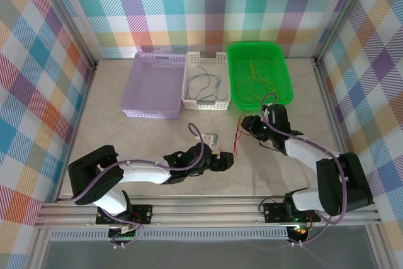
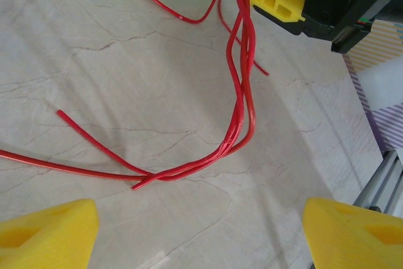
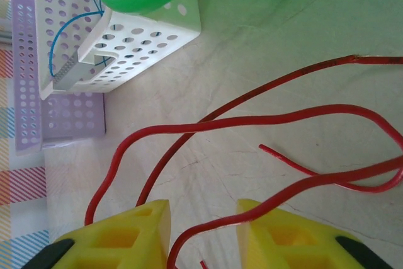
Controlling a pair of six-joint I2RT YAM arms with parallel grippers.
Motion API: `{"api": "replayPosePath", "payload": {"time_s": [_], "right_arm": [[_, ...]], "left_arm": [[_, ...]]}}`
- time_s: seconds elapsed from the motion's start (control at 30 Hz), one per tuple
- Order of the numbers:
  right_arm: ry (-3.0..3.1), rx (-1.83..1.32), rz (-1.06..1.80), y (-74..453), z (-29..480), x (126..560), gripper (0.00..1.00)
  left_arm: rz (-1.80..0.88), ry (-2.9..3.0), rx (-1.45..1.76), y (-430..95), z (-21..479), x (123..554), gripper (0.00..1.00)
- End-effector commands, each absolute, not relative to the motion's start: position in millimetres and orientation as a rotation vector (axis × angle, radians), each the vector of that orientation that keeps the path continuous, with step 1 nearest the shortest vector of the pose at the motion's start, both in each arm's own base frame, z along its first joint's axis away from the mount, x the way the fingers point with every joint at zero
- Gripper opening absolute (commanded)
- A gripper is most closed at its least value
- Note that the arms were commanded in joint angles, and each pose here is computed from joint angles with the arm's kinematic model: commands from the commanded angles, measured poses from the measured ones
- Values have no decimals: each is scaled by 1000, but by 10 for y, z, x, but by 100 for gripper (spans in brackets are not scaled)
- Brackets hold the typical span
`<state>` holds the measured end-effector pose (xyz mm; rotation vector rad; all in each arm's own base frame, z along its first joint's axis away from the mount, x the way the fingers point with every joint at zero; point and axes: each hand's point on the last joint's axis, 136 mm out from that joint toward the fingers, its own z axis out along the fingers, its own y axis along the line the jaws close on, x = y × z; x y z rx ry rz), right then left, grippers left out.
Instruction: Untangle the cables
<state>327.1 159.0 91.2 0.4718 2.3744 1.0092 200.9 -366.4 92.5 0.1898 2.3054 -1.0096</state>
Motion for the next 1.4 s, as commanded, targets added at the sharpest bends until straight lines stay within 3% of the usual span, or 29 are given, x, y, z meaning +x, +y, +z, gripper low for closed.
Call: {"api": "replayPosePath", "payload": {"time_s": [0.0,0.5,0.63,0.93,1.27,1.37], "right_arm": [[2318,449,1081,1660,1022,3381,31],[2191,405,1240,1813,1125,3493,30],[2147,402,1308,1870,1147,3528,24],[2040,359,1371,1937,1280,3582,27],[2024,300,1400,2001,1331,3554,0],[2029,265,1398,2007,1413,3483,0]], "left_arm": [[-1056,2233,168,-3652,1119,1999,83],[-1071,2213,158,-3569,1102,1965,83],[-1076,2209,158,-3568,1108,1959,83],[-1073,2211,153,-3537,1060,1944,82],[-1079,2201,155,-3546,1084,1950,82],[-1076,2197,154,-3536,1094,1954,82]]}}
